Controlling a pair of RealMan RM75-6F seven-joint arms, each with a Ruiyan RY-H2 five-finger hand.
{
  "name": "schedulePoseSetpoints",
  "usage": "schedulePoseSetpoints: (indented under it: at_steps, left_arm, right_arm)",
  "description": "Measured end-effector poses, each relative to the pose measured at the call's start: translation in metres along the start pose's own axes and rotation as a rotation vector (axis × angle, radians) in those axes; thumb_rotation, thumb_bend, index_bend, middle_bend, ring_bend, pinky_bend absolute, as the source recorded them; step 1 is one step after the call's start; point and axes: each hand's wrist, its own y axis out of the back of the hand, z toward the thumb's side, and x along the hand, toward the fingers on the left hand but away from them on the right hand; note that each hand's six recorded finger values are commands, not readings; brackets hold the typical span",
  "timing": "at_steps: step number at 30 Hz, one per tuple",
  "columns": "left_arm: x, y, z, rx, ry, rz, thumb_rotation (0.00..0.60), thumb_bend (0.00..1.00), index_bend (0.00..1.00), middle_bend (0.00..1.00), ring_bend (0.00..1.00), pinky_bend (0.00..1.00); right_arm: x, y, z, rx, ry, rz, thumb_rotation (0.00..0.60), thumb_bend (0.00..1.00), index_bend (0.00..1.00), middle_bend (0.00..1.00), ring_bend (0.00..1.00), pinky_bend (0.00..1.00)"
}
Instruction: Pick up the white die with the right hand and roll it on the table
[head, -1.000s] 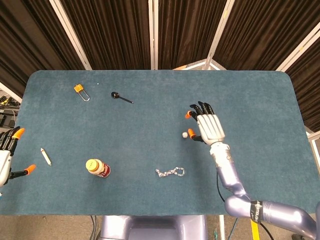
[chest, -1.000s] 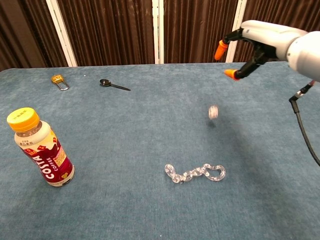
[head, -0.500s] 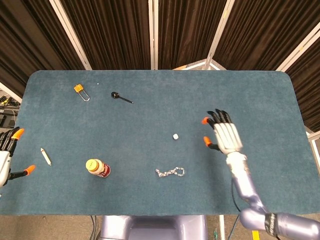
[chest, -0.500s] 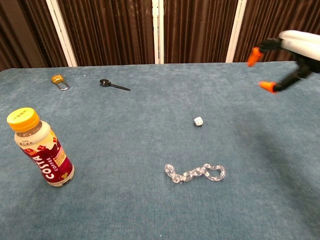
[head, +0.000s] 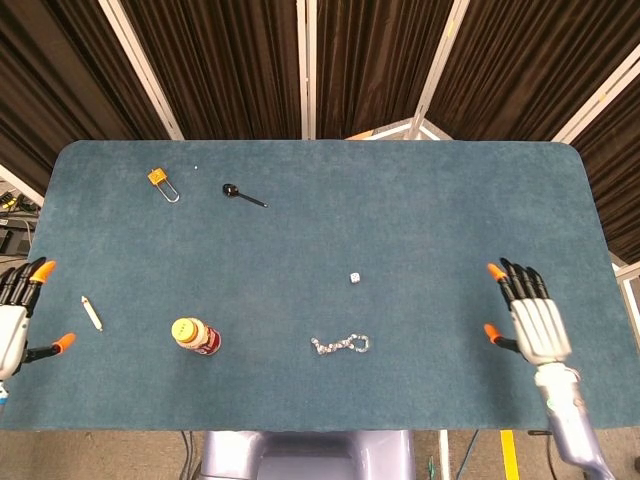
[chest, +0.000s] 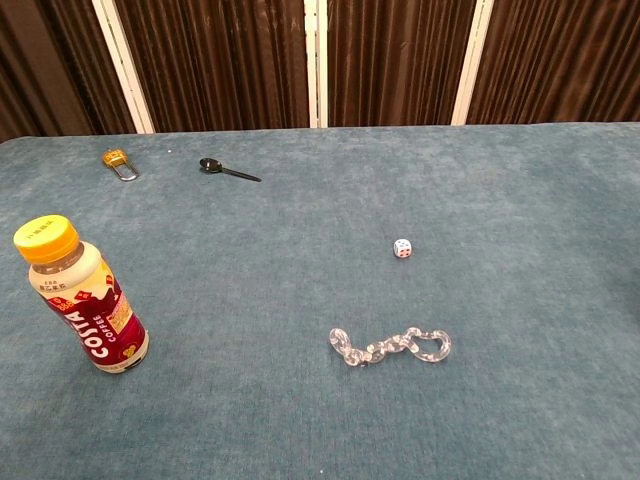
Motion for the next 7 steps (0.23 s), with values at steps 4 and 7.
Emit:
schedulePoseSetpoints:
  at_steps: [4, 7]
  left_arm:
    - [-0.003, -0.003, -0.001, 0.005, 0.002, -0.008, 0.6, 0.12, 0.0, 0.0, 0.0, 0.0]
    - [-0.004, -0.004, -0.002, 0.011, 0.006, -0.008, 0.6, 0.12, 0.0, 0.0, 0.0, 0.0]
  right_arm:
    - [0.018, 0.009, -0.011, 0.004, -0.001, -0.034, 0.6, 0.16, 0.07, 0.0, 0.0, 0.0]
    - [0.032, 0.016, -0.019, 0.0, -0.001, -0.059, 0.6, 0.16, 0.07, 0.0, 0.0, 0.0]
